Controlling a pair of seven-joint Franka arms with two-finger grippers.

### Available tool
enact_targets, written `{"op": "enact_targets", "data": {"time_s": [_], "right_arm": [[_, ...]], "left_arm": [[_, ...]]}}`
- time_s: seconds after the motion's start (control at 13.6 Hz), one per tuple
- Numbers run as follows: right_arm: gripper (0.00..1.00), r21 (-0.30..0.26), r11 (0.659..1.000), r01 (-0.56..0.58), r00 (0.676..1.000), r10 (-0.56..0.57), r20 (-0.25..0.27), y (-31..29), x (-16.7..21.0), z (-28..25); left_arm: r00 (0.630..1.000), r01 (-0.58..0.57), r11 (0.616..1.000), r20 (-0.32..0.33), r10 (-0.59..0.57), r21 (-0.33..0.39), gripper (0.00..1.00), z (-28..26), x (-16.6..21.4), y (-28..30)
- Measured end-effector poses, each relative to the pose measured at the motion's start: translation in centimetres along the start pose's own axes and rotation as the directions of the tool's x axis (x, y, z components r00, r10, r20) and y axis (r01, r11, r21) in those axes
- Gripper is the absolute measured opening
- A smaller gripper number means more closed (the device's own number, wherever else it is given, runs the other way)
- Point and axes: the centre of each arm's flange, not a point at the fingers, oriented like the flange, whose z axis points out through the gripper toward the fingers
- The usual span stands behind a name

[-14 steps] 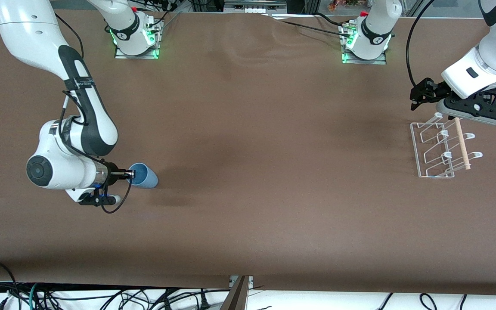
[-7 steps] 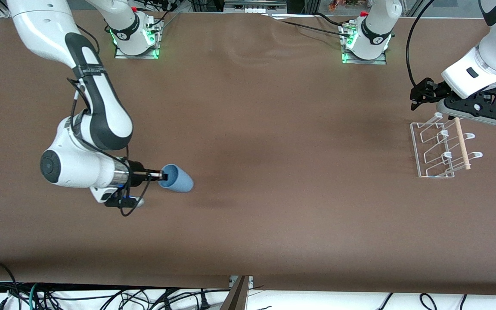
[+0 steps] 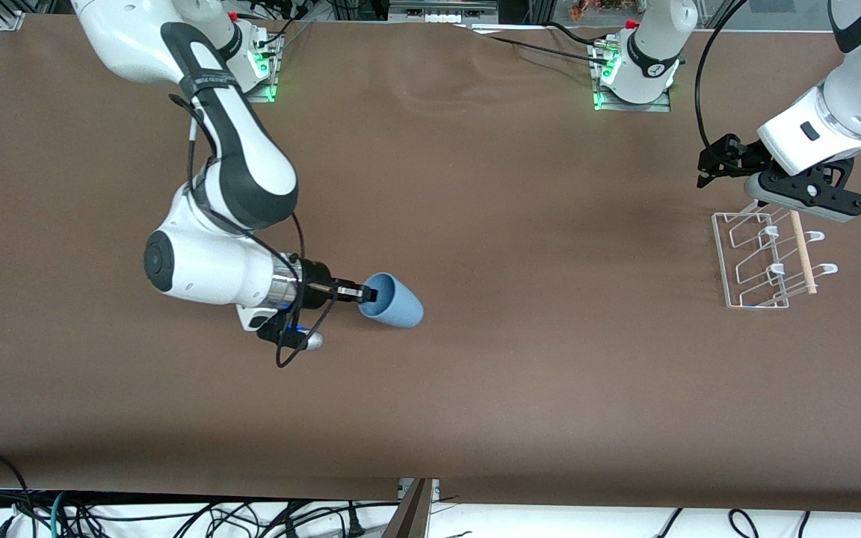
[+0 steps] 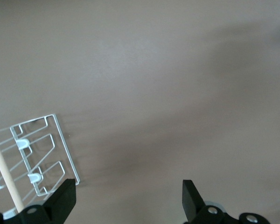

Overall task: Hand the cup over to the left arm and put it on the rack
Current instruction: 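Lift the cup with the right gripper while the left gripper approaches, then tilt the cup sideways with the right gripper toward the left gripper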

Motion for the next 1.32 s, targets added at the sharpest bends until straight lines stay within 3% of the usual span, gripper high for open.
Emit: {"op": "enact_targets", "data": {"time_s": [0.29, 0.51, 0.81, 0.95, 1.17, 1.32], "right_arm": [[0.05, 0.101, 0.992, -0.072, 0.997, 0.071, 0.009, -4.9, -4.1, 3.6], [0.05, 0.166, 0.979, -0.12, 0.993, 0.121, 0.005, -8.1, -6.9, 5.3], [0.05, 0.231, 0.953, -0.197, 0.98, 0.19, 0.053, -11.7, -9.3, 4.3], [0.05, 0.244, 0.94, -0.239, 0.971, 0.225, 0.083, -12.9, -10.3, 4.2], [0.05, 0.251, 0.916, -0.314, 0.948, 0.291, 0.128, -14.1, -11.5, 4.1], [0.05, 0.247, 0.904, -0.349, 0.935, 0.32, 0.152, -14.6, -12.2, 4.2]], "left_arm": [[0.973, -0.23, 0.968, -0.017, 0.23, -0.1, 1.0, -0.1, 0.3, 1.0], [0.901, -0.434, 0.879, -0.088, 0.425, -0.196, 1.0, 0.7, 1.0, 2.1], [0.775, -0.63, 0.722, -0.184, 0.604, -0.285, 1.0, 3.3, 2.7, 4.5], [0.698, -0.713, 0.626, -0.243, 0.673, -0.316, 1.0, 5.1, 3.8, 5.5], [0.532, -0.846, 0.461, -0.375, 0.759, -0.267, 1.0, 7.0, 5.7, 5.5], [0.454, -0.891, 0.404, -0.447, 0.77, -0.208, 1.0, 6.8, 6.9, 5.7]]}}
